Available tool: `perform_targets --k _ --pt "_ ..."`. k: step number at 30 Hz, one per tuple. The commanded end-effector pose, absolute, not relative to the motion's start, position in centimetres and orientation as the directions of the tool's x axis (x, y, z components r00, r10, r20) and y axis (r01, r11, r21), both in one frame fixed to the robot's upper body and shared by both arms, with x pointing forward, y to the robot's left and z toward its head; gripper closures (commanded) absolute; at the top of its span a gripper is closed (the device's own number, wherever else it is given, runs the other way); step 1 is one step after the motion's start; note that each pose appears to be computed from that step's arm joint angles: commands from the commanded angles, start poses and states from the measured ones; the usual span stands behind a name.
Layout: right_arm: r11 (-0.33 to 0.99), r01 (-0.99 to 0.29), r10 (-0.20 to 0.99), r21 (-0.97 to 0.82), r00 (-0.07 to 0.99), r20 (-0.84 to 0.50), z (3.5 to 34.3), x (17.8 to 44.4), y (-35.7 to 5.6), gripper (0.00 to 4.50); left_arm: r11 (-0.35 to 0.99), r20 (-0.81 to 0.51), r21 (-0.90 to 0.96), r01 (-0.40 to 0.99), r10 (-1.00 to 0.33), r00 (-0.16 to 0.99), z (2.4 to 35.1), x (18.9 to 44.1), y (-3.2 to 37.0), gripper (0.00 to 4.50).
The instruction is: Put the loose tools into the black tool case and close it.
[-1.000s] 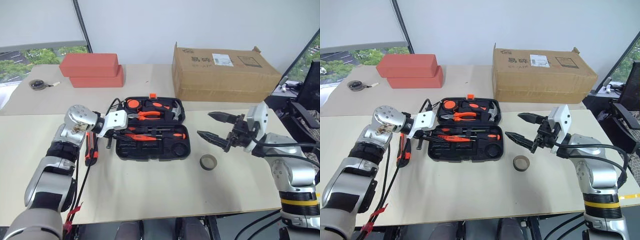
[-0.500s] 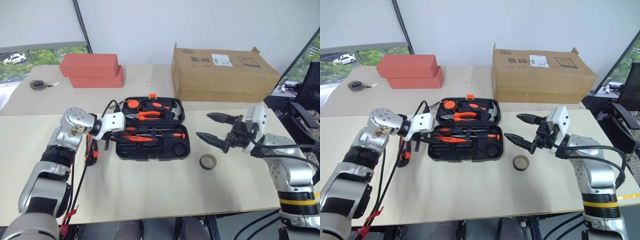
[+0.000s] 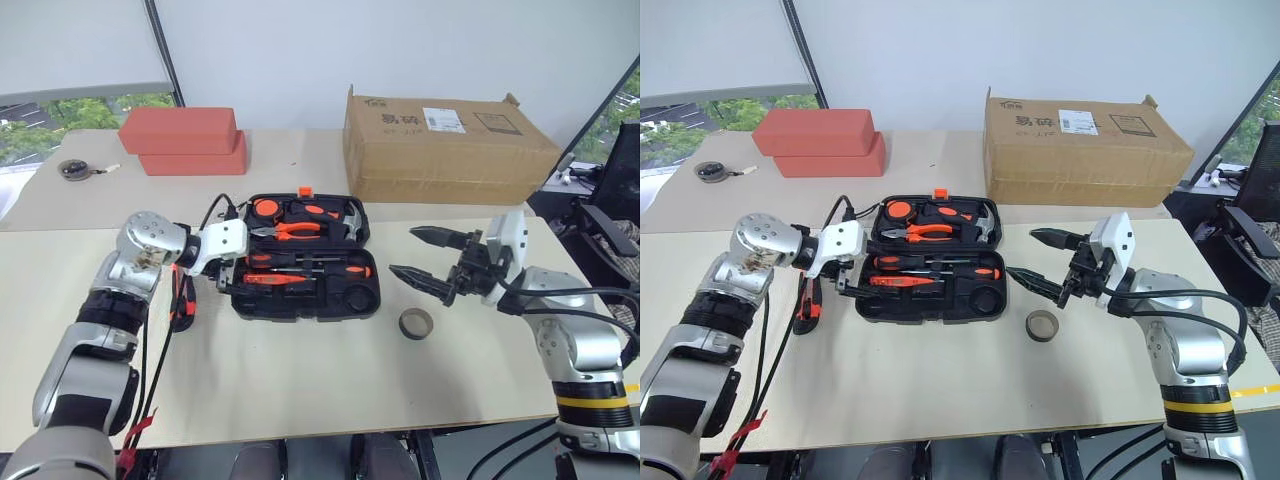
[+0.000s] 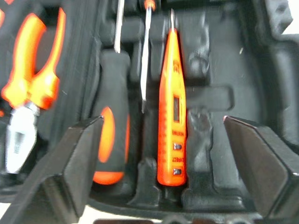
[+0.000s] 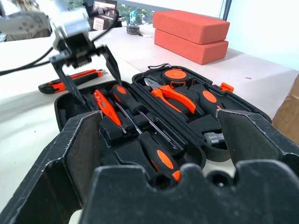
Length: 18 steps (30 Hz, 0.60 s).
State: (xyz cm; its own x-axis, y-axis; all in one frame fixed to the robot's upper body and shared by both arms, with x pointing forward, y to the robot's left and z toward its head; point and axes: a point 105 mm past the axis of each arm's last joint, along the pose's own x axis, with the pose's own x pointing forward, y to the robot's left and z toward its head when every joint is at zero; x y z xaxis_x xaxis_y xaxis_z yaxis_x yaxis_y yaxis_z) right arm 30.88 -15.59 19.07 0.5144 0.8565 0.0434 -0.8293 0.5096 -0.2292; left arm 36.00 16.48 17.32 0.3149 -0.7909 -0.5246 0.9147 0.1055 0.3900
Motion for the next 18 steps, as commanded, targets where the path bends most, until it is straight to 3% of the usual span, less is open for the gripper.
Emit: perform_targets --k 1,5,9,12,18 --pt "0.498 -0.82 0.864 -0.282 0.498 0.079 20.5 30.9 -15.3 0.0 0.174 -0.36 0.426 0.888 -0.868 0.342 21.4 35.7 15.6 0.48" --pt "0.491 -0.824 0.869 -0.283 0.489 0.082 20.7 31.0 -14.9 0.0 0.282 -0.299 0.457 0.844 -0.845 0.444 20.0 36.4 14.8 1.69" --pt "0.489 -0.827 0.87 -0.278 0.486 0.084 20.6 30.9 -14.6 0.0 0.323 -0.247 0.369 0.872 -0.87 0.427 18.0 35.1 13.9 3.18" --pt "0.49 -0.83 0.87 -0.268 0.487 0.082 20.2 30.7 -14.6 0.0 0.434 -0.246 0.326 0.84 -0.819 0.518 14.9 35.3 14.3 4.37" --pt "0.49 -0.83 0.869 -0.267 0.487 0.082 20.1 30.8 -14.5 0.0 0.56 -0.249 0.329 0.76 -0.725 0.642 12.2 36.3 14.7 4.45"
